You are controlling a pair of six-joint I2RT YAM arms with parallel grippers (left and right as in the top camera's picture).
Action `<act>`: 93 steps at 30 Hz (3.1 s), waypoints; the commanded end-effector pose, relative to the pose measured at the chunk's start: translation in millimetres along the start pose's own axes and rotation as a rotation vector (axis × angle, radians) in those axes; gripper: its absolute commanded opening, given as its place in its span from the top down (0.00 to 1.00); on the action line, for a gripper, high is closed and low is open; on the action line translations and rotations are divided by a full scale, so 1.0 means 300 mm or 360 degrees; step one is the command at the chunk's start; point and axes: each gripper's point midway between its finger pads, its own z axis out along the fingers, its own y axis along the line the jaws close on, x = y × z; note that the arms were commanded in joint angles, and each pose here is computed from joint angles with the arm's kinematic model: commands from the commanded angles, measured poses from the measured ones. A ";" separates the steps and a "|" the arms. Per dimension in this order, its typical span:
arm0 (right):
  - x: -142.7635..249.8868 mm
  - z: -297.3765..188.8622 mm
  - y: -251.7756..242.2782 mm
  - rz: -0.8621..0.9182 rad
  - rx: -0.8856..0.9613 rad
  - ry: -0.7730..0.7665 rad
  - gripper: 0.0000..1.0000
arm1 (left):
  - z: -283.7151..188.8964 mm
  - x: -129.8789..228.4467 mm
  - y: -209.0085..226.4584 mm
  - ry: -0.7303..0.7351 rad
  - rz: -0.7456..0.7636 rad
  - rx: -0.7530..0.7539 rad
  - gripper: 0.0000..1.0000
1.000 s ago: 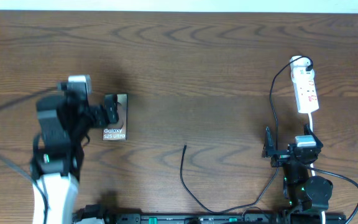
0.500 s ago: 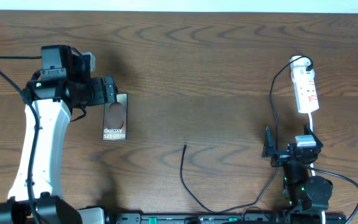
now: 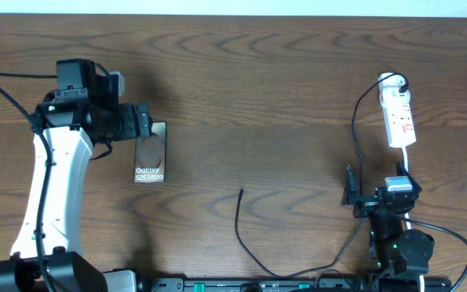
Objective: Plug charger to phone and switch on socket
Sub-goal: 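Move the left gripper forward over the Galaxy phone box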
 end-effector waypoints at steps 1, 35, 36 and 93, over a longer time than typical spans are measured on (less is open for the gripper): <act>0.001 -0.001 -0.006 -0.0007 0.0012 -0.0002 0.01 | -0.034 -0.039 0.027 -0.0003 0.0022 -0.0115 0.02; 0.001 -0.001 -0.006 -0.0007 0.0012 -0.0002 0.01 | 0.259 0.120 -0.024 0.0487 0.0070 -0.0173 0.02; 0.001 -0.001 -0.006 -0.0007 0.0012 -0.0002 0.01 | 0.267 0.129 -0.022 0.0494 0.0070 -0.0174 0.02; 0.002 -0.001 -0.006 -0.0007 0.0011 0.0001 0.01 | 0.475 0.227 0.041 0.0500 0.0144 -0.0211 0.02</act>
